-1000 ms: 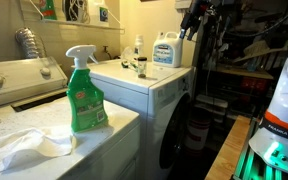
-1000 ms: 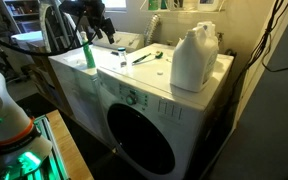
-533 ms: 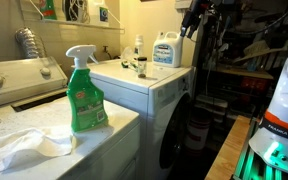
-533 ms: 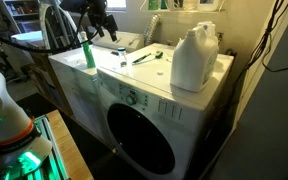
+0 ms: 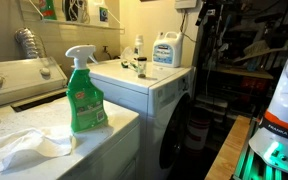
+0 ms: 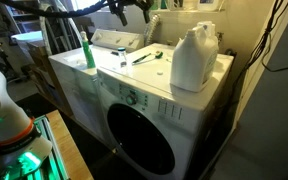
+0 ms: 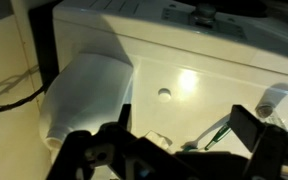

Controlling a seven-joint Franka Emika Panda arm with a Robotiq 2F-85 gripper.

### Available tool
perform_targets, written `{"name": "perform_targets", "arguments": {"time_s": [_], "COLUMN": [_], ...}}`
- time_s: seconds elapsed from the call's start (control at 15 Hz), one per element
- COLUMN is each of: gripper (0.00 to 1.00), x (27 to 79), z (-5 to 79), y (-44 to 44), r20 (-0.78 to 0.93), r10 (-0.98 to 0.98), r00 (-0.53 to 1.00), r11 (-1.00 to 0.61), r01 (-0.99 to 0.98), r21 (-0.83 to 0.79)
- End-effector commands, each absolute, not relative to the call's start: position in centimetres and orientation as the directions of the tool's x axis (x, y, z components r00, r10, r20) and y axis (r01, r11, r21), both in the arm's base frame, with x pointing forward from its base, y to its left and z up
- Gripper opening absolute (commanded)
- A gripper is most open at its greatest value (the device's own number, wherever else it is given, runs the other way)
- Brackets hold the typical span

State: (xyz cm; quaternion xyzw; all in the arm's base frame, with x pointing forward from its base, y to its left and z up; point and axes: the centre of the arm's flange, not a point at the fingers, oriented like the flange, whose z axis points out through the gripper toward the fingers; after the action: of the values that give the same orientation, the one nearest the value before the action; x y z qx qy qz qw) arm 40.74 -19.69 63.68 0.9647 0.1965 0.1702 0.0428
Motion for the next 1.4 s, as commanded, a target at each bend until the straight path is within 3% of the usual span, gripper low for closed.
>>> {"name": "perform_targets", "arguments": {"time_s": [0.0, 0.27, 0.33, 0.8, 1.33], "gripper": [1.00, 1.00, 1.00, 1.00, 1.00], "x": [47.1, 52.2, 49.1, 51.5, 61.2], "z": [67.0, 68.6, 67.5, 67.9, 66.5], "y": [-24.0, -25.9, -23.8, -25.1, -31.4], "r20": [0.327, 0.451, 0.413, 0.437, 0.506], "r10": [0.443, 0.328, 0.378, 0.347, 0.289], "r00": [0.835, 0.830, 0.828, 0.830, 0.813], "r11": [-0.894, -0.938, -0.920, -0.930, -0.951], "r01": [0.383, 0.230, 0.285, 0.244, 0.185], "r21": [0.233, 0.258, 0.270, 0.276, 0.246]}}
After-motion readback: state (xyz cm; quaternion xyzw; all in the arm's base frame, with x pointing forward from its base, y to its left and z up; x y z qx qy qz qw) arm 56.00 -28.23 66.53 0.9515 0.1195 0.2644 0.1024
